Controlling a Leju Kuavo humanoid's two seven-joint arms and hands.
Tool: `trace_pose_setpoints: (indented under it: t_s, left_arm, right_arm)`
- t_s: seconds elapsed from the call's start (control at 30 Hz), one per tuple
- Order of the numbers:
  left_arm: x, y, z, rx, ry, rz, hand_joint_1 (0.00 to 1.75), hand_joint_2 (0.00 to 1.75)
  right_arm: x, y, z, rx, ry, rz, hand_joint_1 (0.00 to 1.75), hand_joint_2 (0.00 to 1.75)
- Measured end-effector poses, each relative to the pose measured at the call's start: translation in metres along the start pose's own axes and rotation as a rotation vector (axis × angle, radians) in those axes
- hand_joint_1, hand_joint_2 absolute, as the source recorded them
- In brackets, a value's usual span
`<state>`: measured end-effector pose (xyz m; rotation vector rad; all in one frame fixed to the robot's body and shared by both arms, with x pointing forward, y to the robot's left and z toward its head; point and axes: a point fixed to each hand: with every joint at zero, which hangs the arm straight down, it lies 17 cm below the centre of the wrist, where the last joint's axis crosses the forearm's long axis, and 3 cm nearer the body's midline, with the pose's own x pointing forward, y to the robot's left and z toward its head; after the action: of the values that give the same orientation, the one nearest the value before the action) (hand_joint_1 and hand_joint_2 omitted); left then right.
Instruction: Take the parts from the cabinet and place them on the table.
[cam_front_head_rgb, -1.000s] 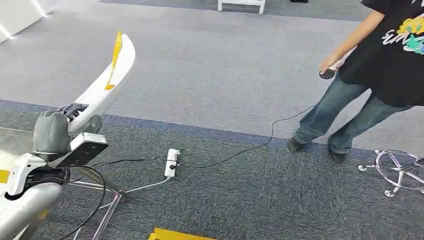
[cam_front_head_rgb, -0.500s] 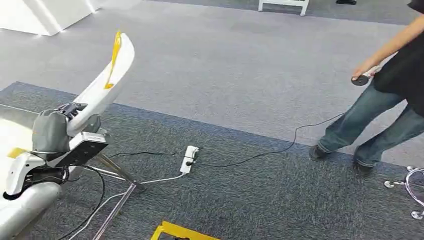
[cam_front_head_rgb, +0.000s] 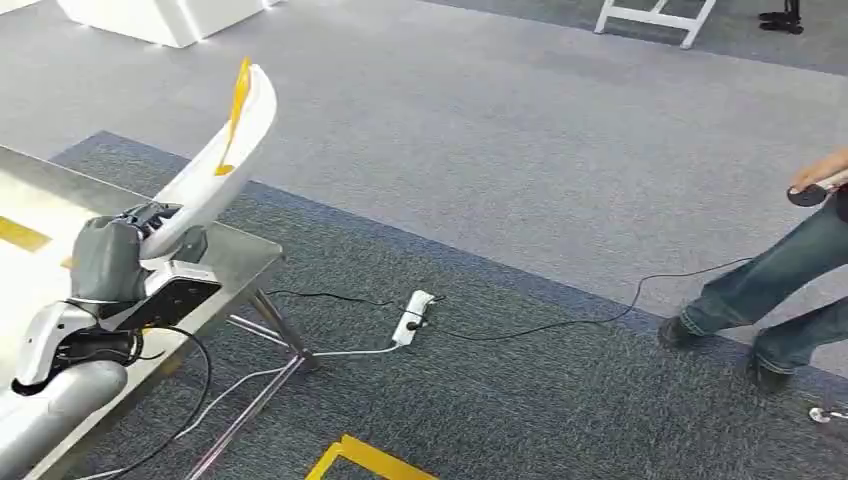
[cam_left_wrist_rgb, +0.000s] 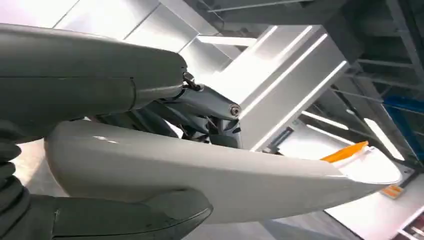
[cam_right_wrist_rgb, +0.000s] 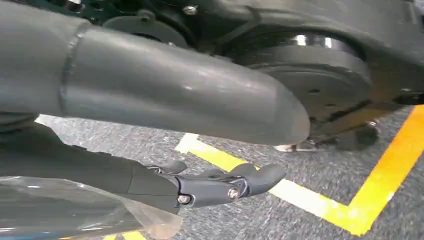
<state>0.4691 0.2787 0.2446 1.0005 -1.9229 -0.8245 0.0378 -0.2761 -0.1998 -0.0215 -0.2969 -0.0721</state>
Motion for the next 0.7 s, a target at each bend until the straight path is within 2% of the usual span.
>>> trace_pose_setpoints:
  t_s: [0.7]
  left_arm:
    - [0.0006, 0.0029, -0.0054, 0.006, -0.002, -0.001, 1.75, 1.75]
  right_arm:
    - [0.0003, -0.0016, 0.0005, 0.000, 0.000, 0.001, 0.00, 0.00]
